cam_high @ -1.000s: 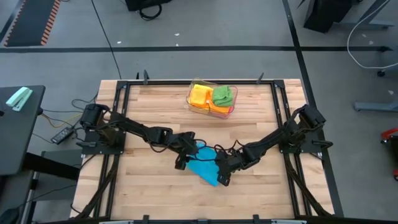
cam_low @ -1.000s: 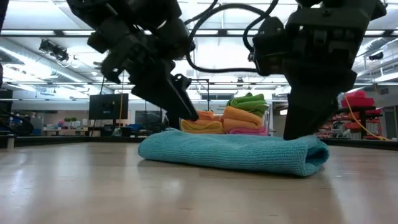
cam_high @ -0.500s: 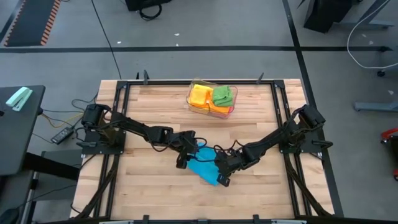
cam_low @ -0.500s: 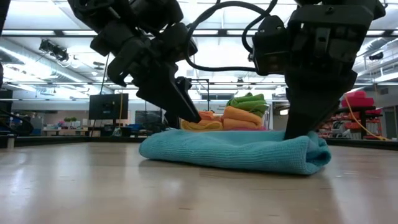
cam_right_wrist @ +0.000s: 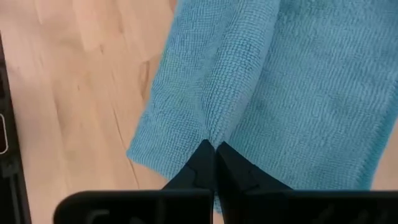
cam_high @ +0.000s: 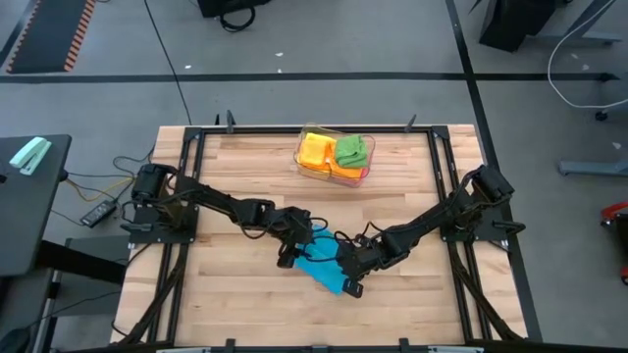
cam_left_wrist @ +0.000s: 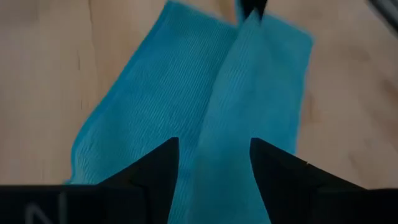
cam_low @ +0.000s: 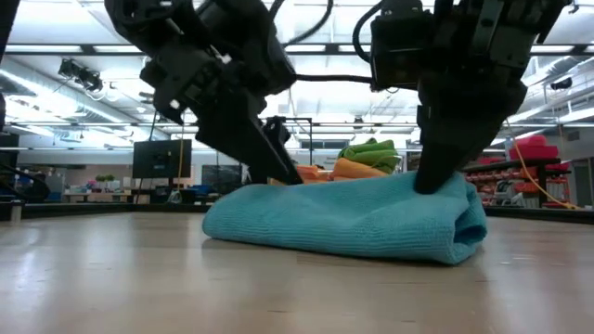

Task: Fold microfiber towels
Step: Fold the blue microfiber cloth

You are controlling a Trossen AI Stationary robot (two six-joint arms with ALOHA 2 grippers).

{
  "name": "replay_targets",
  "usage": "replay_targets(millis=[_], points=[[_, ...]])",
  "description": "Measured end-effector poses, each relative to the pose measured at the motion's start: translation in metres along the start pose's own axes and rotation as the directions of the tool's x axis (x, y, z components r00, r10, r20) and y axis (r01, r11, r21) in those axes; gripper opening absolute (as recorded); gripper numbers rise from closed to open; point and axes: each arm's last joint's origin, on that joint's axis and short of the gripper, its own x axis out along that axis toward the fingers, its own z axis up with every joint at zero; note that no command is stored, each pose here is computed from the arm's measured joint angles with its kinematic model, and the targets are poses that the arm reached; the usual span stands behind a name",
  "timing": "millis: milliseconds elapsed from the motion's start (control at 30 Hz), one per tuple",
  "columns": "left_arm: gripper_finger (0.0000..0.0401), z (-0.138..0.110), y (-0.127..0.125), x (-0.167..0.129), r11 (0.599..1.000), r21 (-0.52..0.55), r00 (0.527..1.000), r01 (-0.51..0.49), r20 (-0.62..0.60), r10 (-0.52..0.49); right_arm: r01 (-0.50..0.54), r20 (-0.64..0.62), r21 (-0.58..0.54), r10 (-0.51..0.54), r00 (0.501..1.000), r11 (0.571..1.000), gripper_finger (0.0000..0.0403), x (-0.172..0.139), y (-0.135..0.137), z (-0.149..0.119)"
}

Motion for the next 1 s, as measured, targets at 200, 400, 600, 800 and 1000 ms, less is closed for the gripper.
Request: replay_targets(millis=[200, 400, 600, 800, 1000], points=[[0.0193, -0.011, 0.009, 0.006, 0.999, -0.032, 0.998, 0.004, -0.063, -0.006, 0.014, -0.012, -0.001, -0.014, 1.000, 1.000, 0.0007, -0.001, -0.001, 0.000], [0.0134, -0.015, 0.011, 0.005, 0.999, -0.040, 0.995, 0.029, -0.096, -0.033, 0.017, -0.015, -0.002, -0.017, 1.000, 1.000, 0.0007, -0.001, -0.001, -0.001], [0.0036, -0.016, 0.010, 0.004, 0.999, -0.022, 0.993, 0.033, -0.113, -0.035, 0.027, -0.008, -0.003, -0.027, 1.000, 1.000, 0.0008, -0.001, -0.001, -0.001], [0.0028, 0.006, 0.011, -0.001, 0.999, -0.010, 0.991, 0.036, -0.130, -0.037, 0.012, -0.016, -0.009, -0.012, 1.000, 1.000, 0.0008, -0.004, 0.000, -0.001], [0.0027, 0.030, 0.009, -0.009, 0.997, 0.056, 0.987, 0.052, -0.153, -0.043, -0.010, 0.019, -0.008, 0.010, 1.000, 1.000, 0.0009, -0.023, 0.008, -0.004]])
